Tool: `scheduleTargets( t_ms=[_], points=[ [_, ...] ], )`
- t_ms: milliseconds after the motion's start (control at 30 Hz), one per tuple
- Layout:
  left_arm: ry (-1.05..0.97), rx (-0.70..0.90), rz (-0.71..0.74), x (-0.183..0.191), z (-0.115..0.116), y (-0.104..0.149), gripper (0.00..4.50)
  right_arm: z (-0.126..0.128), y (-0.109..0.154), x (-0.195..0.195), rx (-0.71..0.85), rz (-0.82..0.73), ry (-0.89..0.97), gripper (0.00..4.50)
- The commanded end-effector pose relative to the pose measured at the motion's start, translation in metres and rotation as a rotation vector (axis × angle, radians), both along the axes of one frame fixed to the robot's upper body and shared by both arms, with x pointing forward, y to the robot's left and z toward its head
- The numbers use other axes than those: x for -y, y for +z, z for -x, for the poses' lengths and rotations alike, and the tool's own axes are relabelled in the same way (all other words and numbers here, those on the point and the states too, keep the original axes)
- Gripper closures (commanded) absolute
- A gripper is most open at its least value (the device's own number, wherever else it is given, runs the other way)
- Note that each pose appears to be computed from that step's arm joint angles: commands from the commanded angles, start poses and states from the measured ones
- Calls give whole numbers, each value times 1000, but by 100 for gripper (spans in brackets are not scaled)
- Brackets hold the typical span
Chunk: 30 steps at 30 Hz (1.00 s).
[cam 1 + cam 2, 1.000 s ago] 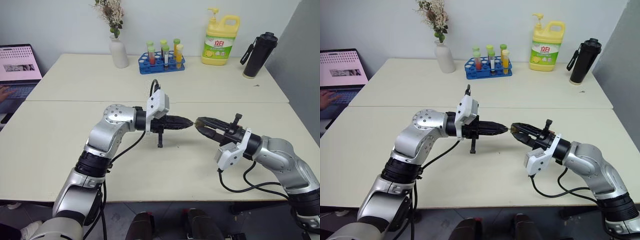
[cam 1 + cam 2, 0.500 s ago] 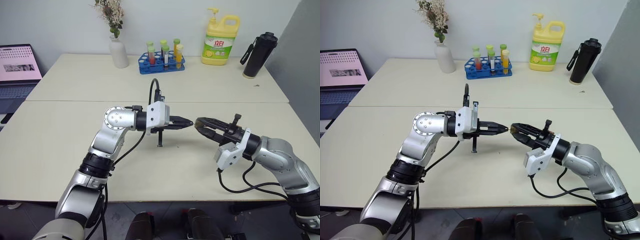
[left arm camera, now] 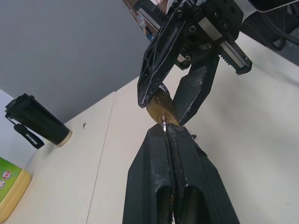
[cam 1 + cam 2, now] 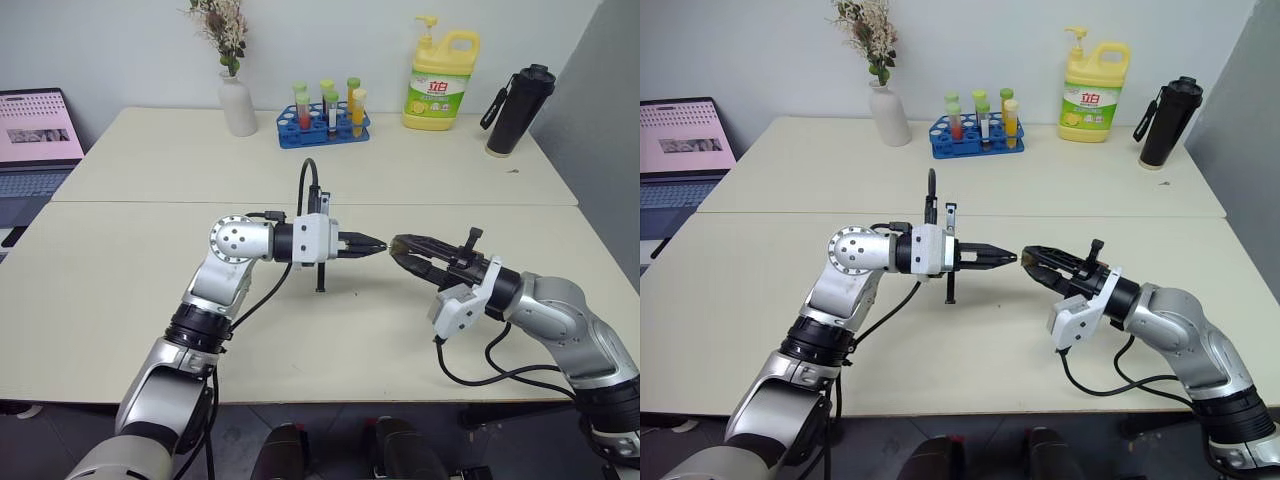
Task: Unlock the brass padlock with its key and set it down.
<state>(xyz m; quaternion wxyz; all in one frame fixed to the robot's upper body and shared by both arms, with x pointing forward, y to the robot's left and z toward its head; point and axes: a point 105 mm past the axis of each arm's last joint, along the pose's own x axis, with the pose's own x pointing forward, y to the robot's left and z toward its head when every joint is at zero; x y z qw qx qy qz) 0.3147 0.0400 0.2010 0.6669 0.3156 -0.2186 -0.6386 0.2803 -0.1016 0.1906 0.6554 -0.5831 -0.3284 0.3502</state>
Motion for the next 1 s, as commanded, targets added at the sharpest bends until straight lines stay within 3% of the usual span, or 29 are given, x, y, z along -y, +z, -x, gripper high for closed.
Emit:
scheduleTargets(
  t_ms=[33,100,200,400,533,767,1000],
  points=[
    [-20,-47,12,9,2,7,450,5,12,-3,33,-37,27,357],
    [-1,-112,33,9,-1,8,450,5,11,-3,32,-37,26,357],
    [57,-222,58,5,-13,11,395,5,11,-3,31,-36,26,357],
    [119,-435,75,-7,-22,16,211,5,10,-3,28,-34,26,357],
    [50,-632,46,-9,-1,20,80,5,10,-4,26,-31,30,357],
    [61,-756,51,-9,8,24,79,5,11,-6,27,-29,40,357],
    [130,-745,59,3,-3,17,79,6,12,-10,30,-29,57,357]
  ],
)
